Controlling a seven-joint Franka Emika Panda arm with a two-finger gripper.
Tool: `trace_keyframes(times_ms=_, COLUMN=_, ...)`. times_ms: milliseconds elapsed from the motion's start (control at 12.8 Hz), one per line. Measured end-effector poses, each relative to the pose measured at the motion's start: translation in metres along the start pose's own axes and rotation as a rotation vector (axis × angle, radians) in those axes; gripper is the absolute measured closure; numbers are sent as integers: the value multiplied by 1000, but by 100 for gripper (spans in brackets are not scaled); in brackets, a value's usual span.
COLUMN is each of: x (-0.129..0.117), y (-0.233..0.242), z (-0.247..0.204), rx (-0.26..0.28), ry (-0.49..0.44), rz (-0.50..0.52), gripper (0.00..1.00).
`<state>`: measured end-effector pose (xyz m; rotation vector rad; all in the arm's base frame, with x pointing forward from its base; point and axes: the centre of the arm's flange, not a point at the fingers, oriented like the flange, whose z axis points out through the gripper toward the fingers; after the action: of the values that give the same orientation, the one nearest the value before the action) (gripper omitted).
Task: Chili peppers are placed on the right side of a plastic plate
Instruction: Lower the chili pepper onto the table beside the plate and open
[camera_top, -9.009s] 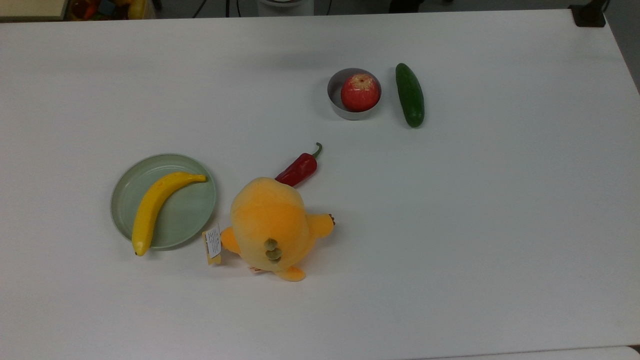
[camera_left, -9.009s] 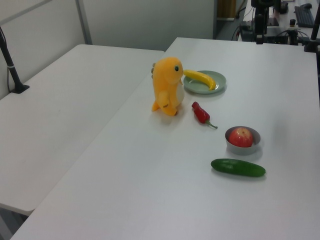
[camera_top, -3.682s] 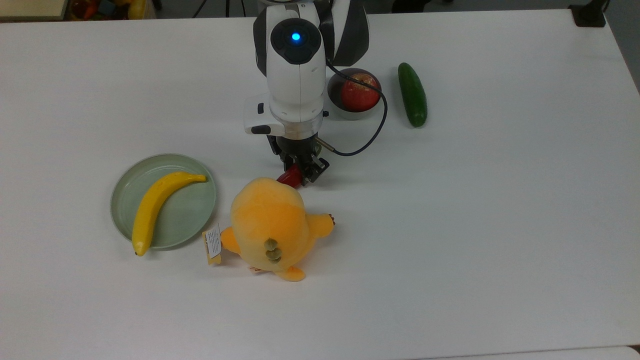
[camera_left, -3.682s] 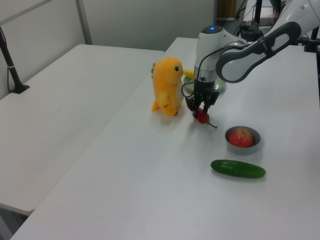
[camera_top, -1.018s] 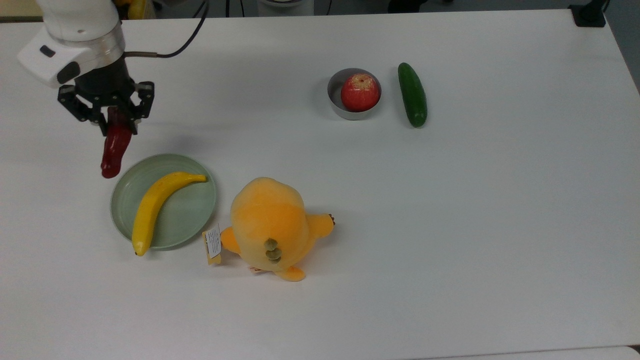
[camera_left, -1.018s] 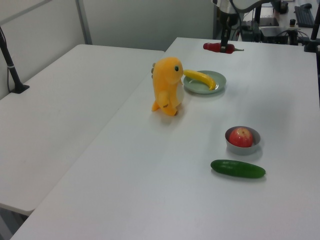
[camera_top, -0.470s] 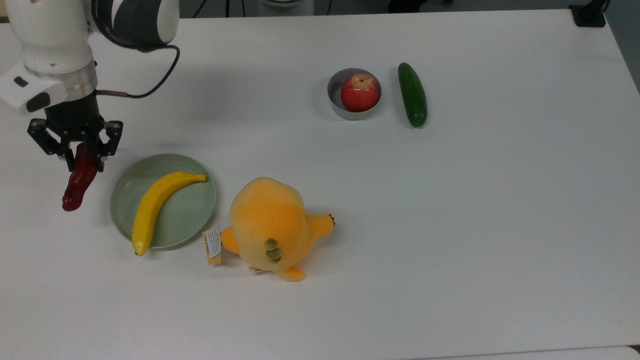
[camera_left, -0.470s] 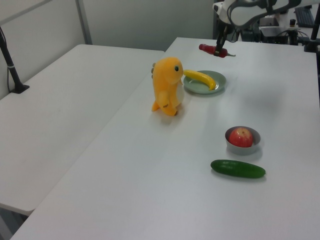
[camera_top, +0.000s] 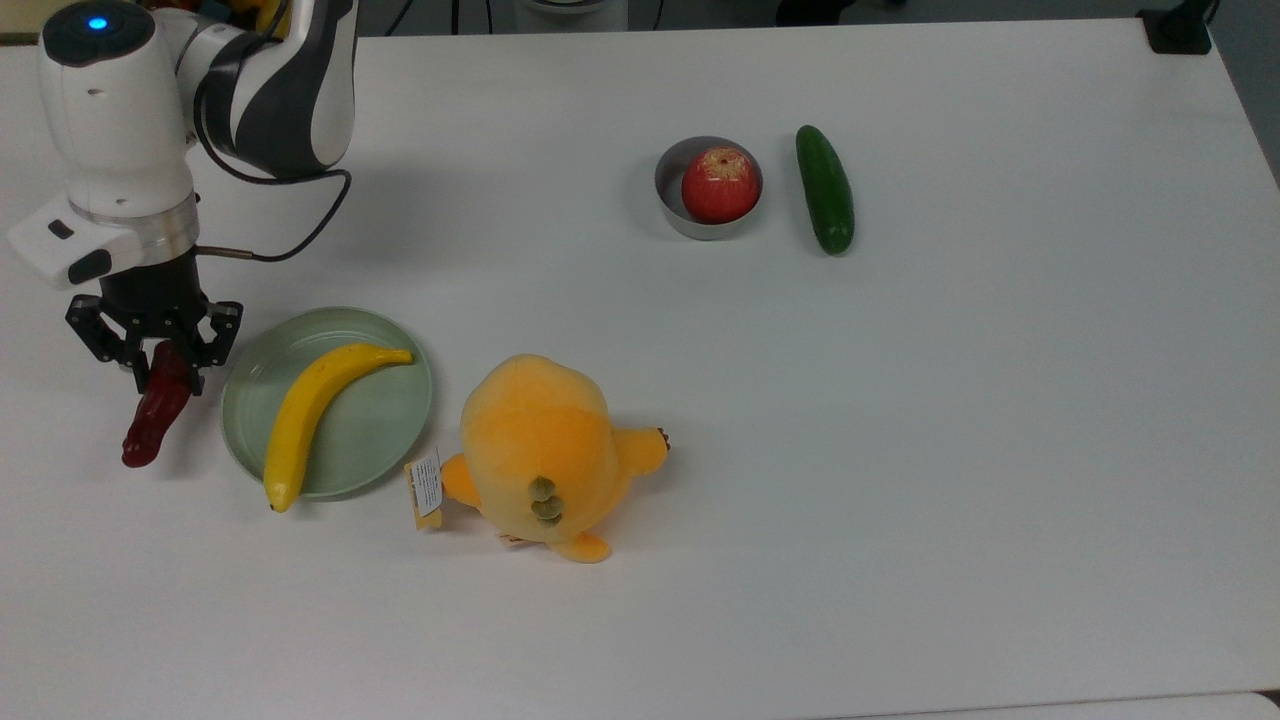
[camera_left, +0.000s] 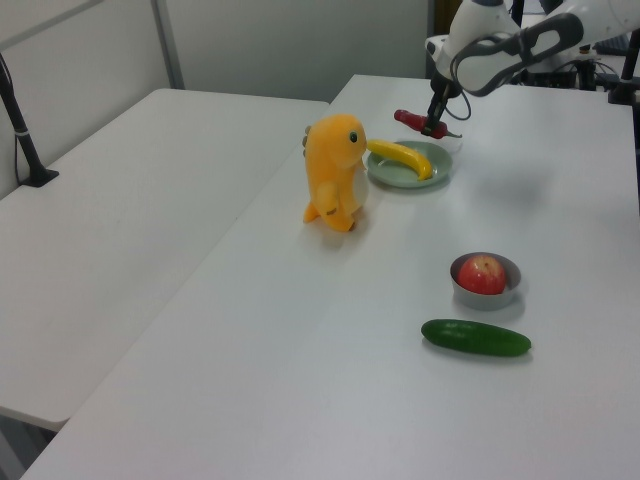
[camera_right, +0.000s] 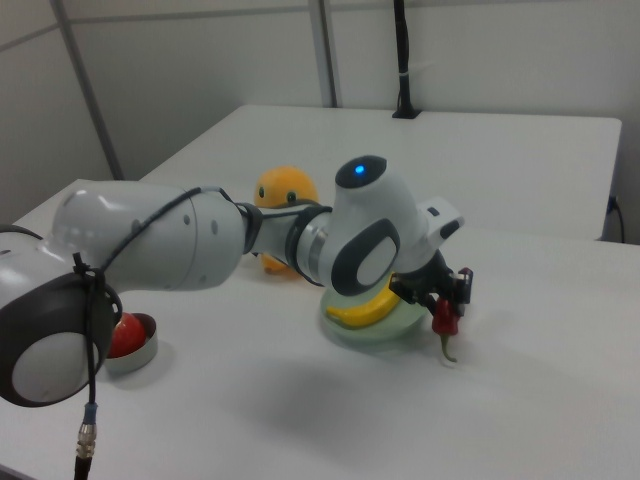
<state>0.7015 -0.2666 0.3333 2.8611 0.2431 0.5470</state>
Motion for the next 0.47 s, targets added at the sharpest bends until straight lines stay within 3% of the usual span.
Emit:
trace_keyframes(times_ms=235, x=-9, y=7, z=13, rx=-3, ry=-2, rz=12, gripper=55)
trace_keyframes(times_ms=470, x=-12, y=12, z=13, rx=-7, ry=-3, rz=17, gripper=31)
